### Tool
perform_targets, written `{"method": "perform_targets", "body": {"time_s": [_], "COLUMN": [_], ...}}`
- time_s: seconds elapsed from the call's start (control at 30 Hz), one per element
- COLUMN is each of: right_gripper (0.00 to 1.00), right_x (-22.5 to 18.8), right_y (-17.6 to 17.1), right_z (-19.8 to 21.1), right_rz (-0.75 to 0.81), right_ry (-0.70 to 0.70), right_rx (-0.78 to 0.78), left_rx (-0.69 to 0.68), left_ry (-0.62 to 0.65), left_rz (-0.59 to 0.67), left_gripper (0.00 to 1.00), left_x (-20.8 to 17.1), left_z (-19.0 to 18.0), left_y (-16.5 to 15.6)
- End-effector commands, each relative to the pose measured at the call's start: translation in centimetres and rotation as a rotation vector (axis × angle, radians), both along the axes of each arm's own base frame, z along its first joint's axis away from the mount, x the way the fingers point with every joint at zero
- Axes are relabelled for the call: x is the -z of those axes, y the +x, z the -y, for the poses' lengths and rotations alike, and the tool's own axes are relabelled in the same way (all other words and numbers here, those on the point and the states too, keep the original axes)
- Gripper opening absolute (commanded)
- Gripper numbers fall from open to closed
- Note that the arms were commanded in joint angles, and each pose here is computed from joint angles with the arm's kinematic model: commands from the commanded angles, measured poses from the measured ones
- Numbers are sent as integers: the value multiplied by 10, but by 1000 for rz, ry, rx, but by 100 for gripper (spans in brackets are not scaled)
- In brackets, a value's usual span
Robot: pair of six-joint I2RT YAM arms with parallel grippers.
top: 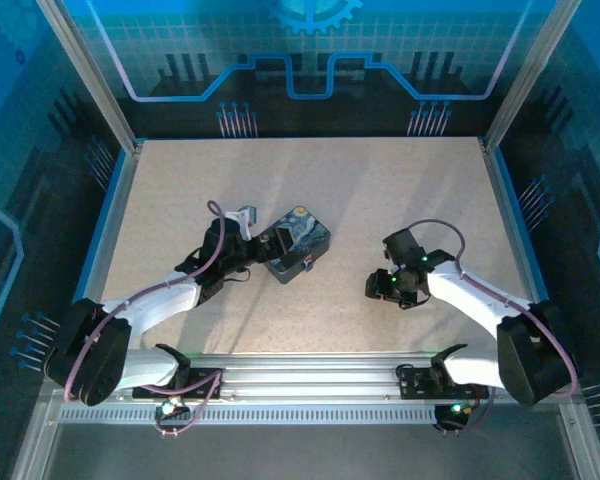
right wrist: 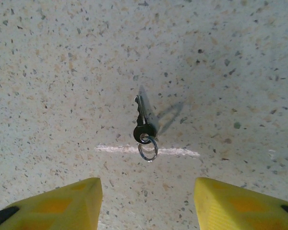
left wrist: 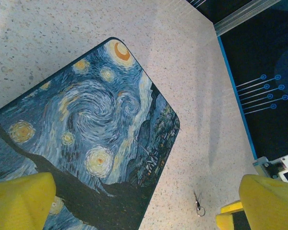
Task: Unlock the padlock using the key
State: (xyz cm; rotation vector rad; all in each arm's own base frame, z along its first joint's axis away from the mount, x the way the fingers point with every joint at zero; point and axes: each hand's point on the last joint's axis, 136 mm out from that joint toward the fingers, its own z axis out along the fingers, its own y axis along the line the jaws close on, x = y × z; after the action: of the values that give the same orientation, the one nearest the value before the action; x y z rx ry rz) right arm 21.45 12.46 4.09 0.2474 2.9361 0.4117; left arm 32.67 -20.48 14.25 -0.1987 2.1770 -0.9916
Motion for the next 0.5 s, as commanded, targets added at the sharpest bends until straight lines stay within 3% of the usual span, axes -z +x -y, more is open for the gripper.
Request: {"method": "perform_targets", "body": {"time_s": [0.0,0.47], "right_gripper": [50,34], "right_x": [7,23], "right_y": [-1,7], "right_z": [-6,-5], "right_rz": [-17,-44], "right_ry": [10,-33], "right_rx": [0,5], "left_rx": [-4,-10], "left_ry": [-3,4], "left_rz": [-3,-1], "left_gripper": [99,99], "left_x": [4,5], "left_z": [2,0], "left_y": [-1,-2]}}
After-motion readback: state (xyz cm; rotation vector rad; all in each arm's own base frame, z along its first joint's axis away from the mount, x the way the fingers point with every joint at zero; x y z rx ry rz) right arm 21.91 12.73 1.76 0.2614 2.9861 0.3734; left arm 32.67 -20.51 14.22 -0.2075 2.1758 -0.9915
